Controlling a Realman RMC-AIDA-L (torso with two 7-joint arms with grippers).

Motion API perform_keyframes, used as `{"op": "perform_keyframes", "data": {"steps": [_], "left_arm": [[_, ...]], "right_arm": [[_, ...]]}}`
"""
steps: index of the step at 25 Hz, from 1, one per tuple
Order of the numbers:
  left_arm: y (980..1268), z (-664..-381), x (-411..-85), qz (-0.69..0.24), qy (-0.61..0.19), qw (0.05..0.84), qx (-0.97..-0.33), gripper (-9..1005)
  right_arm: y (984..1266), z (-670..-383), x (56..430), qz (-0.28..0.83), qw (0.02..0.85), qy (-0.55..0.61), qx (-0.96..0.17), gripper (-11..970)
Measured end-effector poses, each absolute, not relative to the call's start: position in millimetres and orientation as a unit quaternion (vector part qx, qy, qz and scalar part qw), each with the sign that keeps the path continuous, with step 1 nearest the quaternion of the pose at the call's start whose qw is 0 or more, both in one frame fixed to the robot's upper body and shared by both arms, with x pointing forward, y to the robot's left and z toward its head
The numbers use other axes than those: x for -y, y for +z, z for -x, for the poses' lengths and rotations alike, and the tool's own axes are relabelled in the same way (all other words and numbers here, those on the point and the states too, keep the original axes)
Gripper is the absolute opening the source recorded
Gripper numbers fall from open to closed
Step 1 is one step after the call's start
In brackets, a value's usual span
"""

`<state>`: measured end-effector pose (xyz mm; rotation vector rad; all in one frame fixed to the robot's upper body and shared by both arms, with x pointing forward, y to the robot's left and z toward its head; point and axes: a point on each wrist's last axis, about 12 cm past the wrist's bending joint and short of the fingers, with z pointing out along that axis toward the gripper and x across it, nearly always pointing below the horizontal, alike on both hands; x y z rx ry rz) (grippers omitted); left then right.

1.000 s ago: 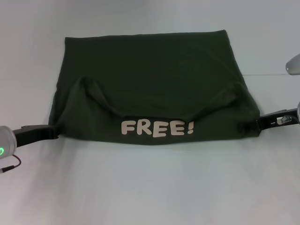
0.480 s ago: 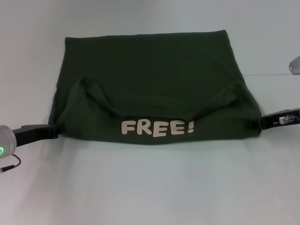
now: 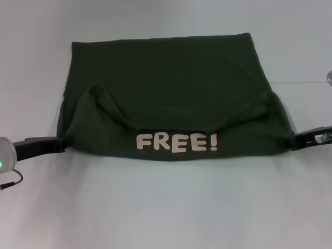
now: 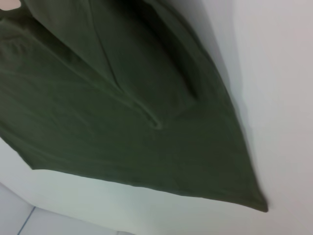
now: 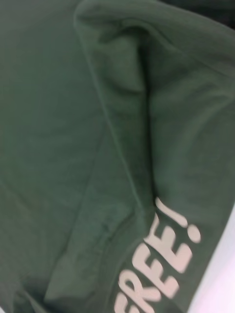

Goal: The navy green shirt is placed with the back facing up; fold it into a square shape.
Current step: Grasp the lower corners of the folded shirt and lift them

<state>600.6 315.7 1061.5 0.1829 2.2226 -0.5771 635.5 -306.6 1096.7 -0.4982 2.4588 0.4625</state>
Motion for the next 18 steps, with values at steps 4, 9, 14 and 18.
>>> {"op": "perform_keyframes", "data": {"steps": [4, 9, 14, 18], "left_arm": [[1070, -596, -322, -0.082, -0.252, 0.382, -0.885, 68], [1081, -588, -326, -0.104, -0.281, 0.342, -0.891, 68], [1097, -579, -334, -0.123, -0.311, 0.301, -0.893, 68], [1112, -566, -347, -0.143, -0.339, 0.264, -0.892, 67]], "right_arm": [[1102, -623, 312, 0.200, 0.288, 0.190, -0.917, 42], [1106, -603, 324, 0.201, 0.287, 0.220, -0.910, 42], [1110, -575, 338, 0.212, 0.276, 0.268, -0.898, 42], [1108, -546, 355, 0.211, 0.277, 0.306, -0.886, 42]]}}
